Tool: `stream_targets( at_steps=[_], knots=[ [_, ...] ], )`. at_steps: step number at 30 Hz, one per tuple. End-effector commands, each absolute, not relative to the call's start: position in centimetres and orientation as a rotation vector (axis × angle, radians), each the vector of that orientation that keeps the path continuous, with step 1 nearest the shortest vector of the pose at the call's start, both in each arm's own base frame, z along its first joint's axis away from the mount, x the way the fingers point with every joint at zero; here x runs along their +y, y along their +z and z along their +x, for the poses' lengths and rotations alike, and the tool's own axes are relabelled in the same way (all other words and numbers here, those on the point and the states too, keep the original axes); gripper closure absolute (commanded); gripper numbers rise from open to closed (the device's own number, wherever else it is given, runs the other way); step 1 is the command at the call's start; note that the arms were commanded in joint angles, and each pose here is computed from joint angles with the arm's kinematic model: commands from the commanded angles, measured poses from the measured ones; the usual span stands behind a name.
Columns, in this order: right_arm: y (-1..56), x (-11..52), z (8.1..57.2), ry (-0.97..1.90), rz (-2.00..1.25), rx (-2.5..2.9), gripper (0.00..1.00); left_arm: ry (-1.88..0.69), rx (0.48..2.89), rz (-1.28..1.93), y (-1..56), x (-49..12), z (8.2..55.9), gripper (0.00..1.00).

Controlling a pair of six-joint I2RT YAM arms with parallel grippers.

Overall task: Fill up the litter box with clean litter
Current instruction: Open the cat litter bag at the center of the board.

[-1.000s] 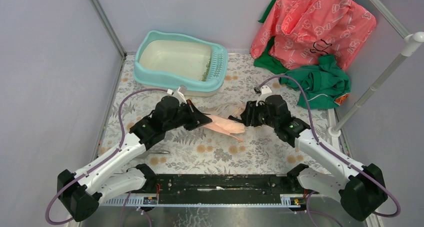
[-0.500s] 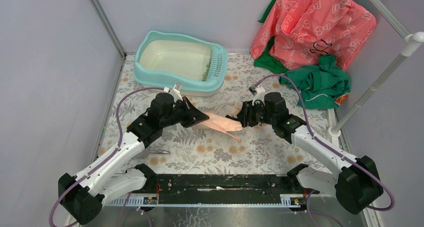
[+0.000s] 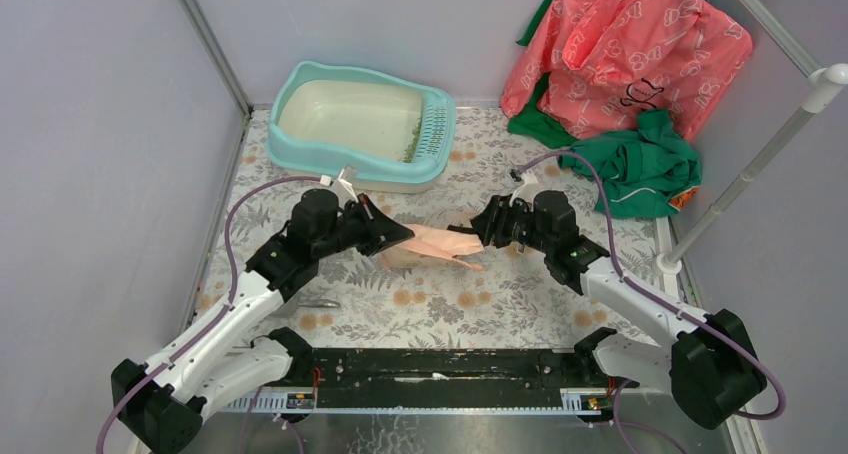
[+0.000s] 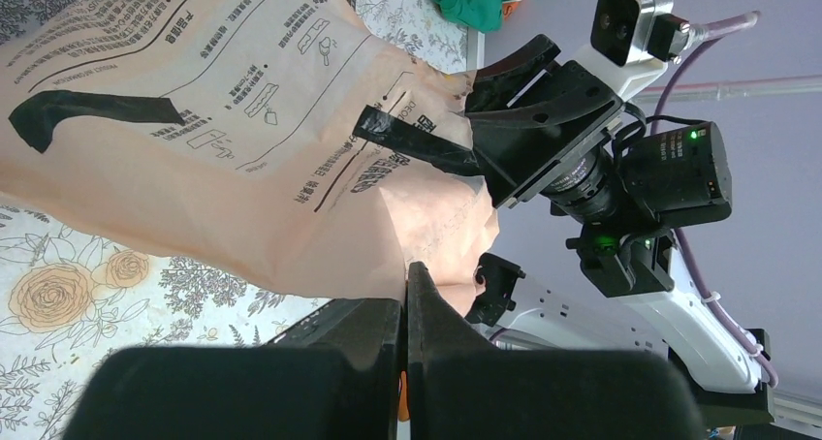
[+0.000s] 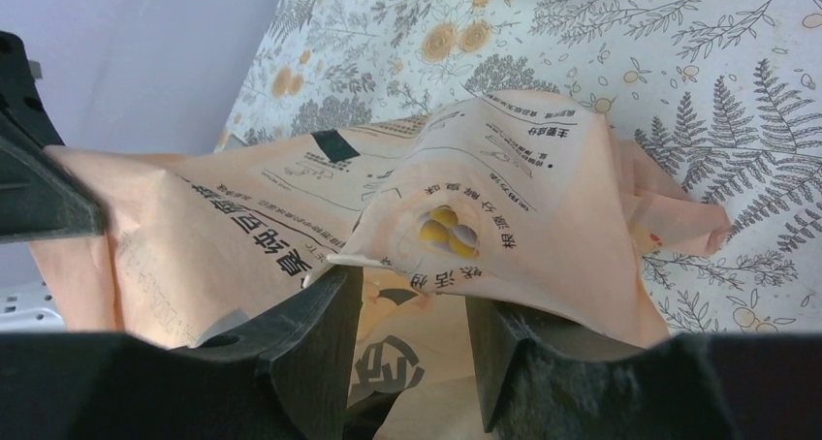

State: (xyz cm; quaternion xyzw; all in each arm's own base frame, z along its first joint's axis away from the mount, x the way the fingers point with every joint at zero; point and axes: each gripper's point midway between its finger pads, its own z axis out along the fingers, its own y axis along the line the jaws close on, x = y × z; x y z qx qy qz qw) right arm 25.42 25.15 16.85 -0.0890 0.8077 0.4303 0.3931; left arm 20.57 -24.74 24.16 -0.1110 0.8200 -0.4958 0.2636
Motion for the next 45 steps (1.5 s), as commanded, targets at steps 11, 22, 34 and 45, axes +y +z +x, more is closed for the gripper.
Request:
stream_targets(
  at_steps=[11,22,34,45],
  knots=[
    [23.1,25.8,29.1,1.146,-0.107,1.784,0.48,-1.427,2.035,-0.162,28.2,-24.7,20.9,1.0],
    [25.6,29.3,32.4,1.215,-0.191,1.782,0.47,-1.2,1.957,-0.173,29.8,-19.5,25.7,1.0],
    [24.0,31.4,32.5,1.177,-0.318,1.975,0.48,-1.266,1.851,-0.037,31.3,-19.9,25.3,1.0],
    [21.5,28.8,28.9,0.994,-0.381,2.206,0.48,-1.369,1.85,0.049,28.2,-21.2,21.2,1.0]
  ],
)
